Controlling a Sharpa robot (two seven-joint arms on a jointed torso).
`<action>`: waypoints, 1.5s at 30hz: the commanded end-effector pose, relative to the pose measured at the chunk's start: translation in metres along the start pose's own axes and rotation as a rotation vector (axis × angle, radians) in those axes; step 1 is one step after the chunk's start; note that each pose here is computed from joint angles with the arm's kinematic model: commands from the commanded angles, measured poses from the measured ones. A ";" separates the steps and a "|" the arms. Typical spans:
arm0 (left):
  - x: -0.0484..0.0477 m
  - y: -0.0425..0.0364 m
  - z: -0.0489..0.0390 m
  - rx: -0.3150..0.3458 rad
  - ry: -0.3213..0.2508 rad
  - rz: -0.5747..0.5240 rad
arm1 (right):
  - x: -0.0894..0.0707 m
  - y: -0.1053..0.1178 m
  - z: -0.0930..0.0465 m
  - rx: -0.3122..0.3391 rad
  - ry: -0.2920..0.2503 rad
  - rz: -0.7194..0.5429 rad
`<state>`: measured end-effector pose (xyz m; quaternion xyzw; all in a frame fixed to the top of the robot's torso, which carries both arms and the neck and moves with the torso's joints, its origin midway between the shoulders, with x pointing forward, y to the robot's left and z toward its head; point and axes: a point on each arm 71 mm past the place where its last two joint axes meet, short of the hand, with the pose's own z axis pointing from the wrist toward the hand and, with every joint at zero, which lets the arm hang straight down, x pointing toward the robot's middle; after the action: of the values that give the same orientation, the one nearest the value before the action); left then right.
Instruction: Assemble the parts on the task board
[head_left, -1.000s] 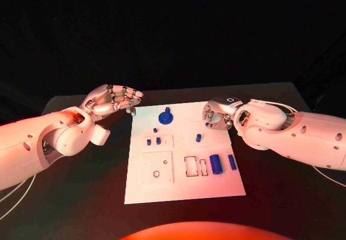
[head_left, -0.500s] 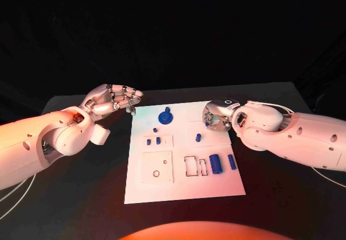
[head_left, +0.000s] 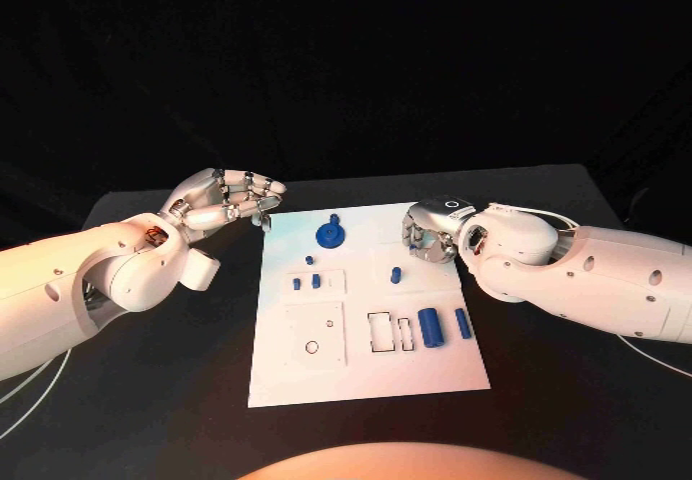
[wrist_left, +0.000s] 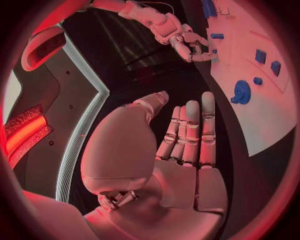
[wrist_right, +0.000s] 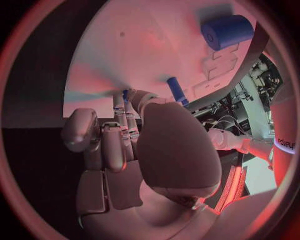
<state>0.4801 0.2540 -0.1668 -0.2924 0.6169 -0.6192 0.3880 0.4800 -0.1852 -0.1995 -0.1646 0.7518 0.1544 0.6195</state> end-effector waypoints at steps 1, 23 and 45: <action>0.0025 -0.0017 0.0004 0.014 0.016 -0.005 | 0.014 0.002 -0.001 0.004 0.062 -0.014; 0.0007 -0.0013 0.0001 0.013 0.009 0.002 | 0.002 0.002 -0.009 0.003 -0.109 0.017; 0.0001 -0.0006 0.0014 0.015 0.003 0.003 | -0.022 0.028 -0.031 -0.115 -0.240 0.133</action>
<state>0.4814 0.2553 -0.1673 -0.2925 0.6170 -0.6172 0.3909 0.4484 -0.1774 -0.1746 -0.1311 0.6844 0.2326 0.6785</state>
